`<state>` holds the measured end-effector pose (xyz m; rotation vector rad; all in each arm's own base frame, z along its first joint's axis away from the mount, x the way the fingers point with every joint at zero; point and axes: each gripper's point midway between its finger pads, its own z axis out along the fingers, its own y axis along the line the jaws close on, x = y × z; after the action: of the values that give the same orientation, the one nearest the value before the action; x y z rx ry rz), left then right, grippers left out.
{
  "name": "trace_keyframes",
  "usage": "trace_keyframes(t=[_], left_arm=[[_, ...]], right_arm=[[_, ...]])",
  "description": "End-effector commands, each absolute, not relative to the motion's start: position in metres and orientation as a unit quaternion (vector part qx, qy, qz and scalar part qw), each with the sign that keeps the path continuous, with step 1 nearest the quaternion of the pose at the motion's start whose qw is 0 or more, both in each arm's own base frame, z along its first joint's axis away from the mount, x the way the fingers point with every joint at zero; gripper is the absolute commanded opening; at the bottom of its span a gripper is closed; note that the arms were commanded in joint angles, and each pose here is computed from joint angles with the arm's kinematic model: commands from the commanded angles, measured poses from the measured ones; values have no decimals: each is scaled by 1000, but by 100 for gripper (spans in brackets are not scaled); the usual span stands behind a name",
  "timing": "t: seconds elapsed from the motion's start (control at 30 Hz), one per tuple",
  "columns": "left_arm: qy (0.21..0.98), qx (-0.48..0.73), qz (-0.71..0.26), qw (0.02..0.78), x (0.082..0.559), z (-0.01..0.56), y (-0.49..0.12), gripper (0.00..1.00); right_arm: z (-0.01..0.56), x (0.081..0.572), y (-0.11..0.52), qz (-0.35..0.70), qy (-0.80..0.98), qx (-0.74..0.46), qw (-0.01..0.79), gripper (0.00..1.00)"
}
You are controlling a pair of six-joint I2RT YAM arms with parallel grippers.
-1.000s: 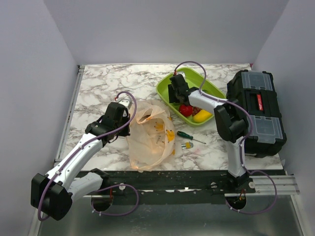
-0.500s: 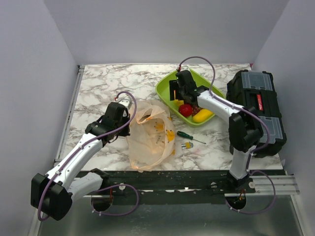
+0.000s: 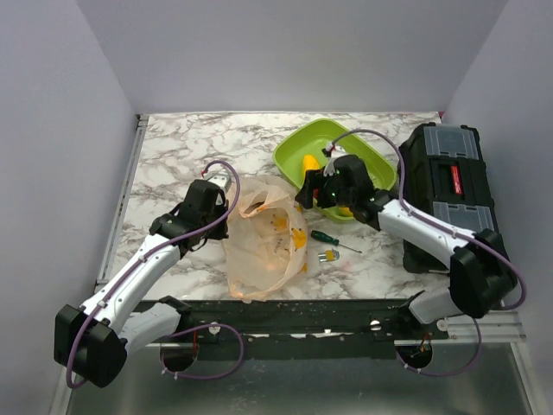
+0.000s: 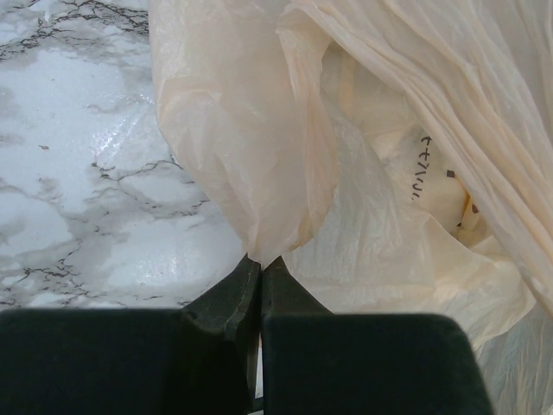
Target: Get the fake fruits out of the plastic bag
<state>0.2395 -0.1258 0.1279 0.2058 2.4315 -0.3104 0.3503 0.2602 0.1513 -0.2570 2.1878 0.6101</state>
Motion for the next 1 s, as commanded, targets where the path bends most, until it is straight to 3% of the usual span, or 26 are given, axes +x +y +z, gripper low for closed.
trace_keyframes(t=[0.0,0.2,0.37,0.67,0.97], left_arm=[[928,78,-129,341,242,133,-129,0],[928,78,-127,342,242,134,-128,0],[926,76,-124,347,243,135,-126,0],[926,72,-115,353,244,137,-122,0],[922,73,-127,358,244,141,-126,0]], right_arm=[[195,304,293,356,807,-160,444,75],[230,235,329,414,735,-264,466,77],[230,206,366,411,715,-317,468,76],[189,208,404,423,730,-291,450,49],[135,246,399,309,779,-209,503,47]])
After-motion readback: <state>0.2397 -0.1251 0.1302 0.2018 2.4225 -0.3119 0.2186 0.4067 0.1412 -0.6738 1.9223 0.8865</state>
